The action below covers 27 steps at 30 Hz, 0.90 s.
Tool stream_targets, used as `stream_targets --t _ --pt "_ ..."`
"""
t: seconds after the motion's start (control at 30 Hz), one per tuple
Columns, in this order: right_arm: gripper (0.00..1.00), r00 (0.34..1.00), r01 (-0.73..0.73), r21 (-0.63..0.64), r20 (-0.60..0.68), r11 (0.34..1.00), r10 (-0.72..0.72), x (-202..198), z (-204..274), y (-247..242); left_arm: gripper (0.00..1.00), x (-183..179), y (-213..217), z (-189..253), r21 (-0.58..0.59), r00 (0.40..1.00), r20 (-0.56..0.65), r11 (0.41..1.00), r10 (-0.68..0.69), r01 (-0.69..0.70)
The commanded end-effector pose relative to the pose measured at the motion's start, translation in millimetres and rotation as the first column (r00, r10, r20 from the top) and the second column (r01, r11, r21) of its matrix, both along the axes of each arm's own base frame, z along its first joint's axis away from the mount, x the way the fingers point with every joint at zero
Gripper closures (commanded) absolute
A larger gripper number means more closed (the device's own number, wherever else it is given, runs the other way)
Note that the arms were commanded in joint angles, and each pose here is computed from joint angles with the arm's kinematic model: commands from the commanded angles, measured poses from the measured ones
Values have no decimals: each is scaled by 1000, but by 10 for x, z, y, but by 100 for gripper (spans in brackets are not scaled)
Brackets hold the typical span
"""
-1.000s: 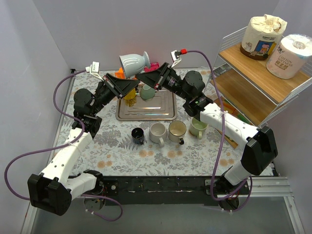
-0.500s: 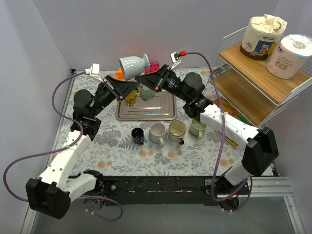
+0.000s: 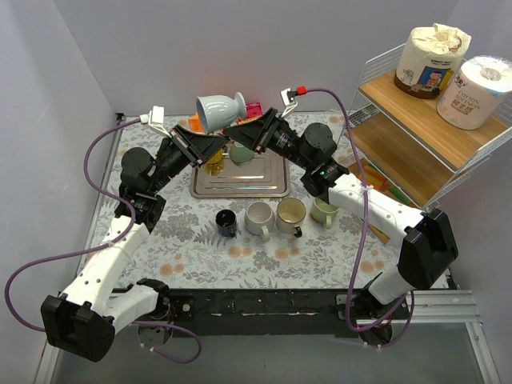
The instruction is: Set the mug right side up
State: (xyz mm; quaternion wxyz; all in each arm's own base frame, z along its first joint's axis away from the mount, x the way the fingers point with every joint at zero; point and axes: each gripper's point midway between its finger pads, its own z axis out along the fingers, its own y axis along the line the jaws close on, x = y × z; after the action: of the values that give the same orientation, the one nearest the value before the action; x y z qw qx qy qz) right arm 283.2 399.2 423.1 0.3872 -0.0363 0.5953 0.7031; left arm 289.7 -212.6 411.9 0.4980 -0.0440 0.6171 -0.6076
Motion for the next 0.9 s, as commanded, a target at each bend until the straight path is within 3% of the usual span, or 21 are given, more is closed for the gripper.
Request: stream_targets --t 0.0,0.3,0.53,0.67,0.8,0.87 --pt "51 982 -40 106 190 994 19 -292 489 -147 100 124 178 80 -15 992 29 992 124 -124" --pt "43 988 -37 78 152 996 25 -241 332 -112 100 200 253 -17 21 982 -4 982 187 -186" --pt "39 999 -13 -67 35 998 16 -124 -111 -81 100 358 505 -126 156 933 -25 923 359 -351" --pt "38 997 21 -162 -68 987 -32 -48 -541 -178 100 399 742 -295 282 875 -53 848 481 -449" --pt "38 990 40 -277 -117 960 -75 -24 -862 -269 100 443 1177 -562 456 736 -81 682 672 -572" --pt "38 988 52 -301 -121 952 -93 -6 -913 -320 100 373 1366 -826 578 673 -102 594 733 -559"
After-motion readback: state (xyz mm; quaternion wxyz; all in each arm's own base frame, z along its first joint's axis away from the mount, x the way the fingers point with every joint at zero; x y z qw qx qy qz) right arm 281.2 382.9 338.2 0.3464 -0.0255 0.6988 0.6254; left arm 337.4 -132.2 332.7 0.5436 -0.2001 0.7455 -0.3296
